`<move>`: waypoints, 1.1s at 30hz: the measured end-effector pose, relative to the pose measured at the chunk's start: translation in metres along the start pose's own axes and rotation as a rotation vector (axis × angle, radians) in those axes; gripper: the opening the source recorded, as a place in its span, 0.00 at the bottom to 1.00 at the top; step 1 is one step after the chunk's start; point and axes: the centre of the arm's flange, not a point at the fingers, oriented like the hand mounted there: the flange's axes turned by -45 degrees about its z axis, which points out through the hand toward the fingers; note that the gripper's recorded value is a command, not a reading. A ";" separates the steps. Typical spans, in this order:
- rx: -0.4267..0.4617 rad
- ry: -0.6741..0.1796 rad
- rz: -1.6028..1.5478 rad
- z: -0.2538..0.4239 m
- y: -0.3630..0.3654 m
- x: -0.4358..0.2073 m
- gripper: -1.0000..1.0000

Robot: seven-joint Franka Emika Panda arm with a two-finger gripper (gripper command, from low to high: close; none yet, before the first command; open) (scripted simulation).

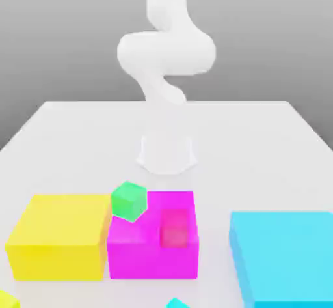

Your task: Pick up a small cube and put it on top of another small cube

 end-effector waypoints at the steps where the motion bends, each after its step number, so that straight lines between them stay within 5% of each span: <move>1: -0.018 -0.027 0.018 0.019 -0.002 0.001 0.50; 17: -0.205 -0.397 0.283 0.294 -0.008 -0.061 0.50; 33: -0.227 -0.707 0.572 0.490 -0.020 -0.227 0.50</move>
